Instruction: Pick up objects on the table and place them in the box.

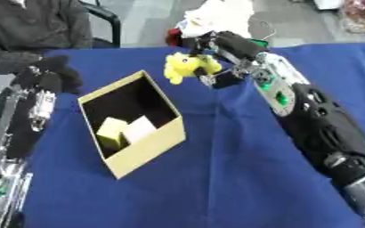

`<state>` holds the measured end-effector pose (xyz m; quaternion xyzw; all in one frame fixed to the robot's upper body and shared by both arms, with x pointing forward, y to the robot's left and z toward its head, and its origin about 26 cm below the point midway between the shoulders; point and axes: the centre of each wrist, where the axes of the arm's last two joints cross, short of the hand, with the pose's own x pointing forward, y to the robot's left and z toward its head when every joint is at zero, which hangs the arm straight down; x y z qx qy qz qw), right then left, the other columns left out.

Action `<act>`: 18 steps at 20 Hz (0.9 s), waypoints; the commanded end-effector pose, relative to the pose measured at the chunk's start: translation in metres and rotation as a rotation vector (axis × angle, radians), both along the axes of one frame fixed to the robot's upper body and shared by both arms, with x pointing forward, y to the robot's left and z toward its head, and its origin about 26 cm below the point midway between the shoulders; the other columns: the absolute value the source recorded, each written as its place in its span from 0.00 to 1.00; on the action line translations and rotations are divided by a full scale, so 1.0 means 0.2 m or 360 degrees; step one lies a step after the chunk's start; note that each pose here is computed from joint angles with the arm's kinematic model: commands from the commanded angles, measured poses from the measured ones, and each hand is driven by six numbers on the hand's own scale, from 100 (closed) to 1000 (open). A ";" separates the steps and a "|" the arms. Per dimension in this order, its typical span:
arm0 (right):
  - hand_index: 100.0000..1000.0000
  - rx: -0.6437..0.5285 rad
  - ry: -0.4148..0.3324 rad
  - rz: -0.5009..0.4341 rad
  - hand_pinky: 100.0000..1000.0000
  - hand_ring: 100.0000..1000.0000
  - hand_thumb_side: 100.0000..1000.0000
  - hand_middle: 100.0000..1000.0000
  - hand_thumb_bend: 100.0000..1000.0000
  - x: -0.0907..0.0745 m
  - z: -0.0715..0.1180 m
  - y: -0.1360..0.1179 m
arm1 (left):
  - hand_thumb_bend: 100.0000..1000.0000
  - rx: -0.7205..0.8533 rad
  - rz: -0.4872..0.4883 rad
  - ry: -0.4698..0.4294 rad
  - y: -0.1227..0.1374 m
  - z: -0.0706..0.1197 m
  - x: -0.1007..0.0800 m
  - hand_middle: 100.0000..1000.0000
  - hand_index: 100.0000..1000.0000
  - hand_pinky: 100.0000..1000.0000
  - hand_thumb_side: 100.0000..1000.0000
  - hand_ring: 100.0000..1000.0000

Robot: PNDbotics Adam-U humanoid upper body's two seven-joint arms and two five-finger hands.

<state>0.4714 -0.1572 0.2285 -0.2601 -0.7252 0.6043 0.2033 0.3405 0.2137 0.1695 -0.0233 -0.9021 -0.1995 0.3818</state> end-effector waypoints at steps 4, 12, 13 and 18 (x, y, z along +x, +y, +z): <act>0.41 -0.0085 0.0013 0.0225 0.70 0.72 0.00 0.20 0.00 -0.07 0.10 0.20 | 0.01 0.0018 -0.0039 -0.0070 -0.01 0.05 -0.01 0.58 0.80 0.59 0.64 0.61; 0.61 -0.0327 0.0177 0.0295 0.77 0.81 0.08 0.37 0.00 -0.07 0.00 0.31 | 0.02 0.0004 -0.0066 -0.0089 -0.01 0.06 -0.02 0.58 0.80 0.59 0.64 0.61; 0.82 -0.0350 0.0186 0.0293 0.81 0.87 0.26 0.56 0.09 -0.07 0.00 0.32 | 0.01 0.0002 -0.0067 -0.0090 -0.01 0.06 -0.02 0.58 0.80 0.59 0.64 0.61; 0.96 -0.0379 0.0064 0.0231 0.84 0.90 0.47 0.85 0.42 -0.10 0.06 0.34 | 0.01 -0.0006 -0.0059 -0.0090 -0.01 0.06 -0.02 0.58 0.80 0.59 0.64 0.61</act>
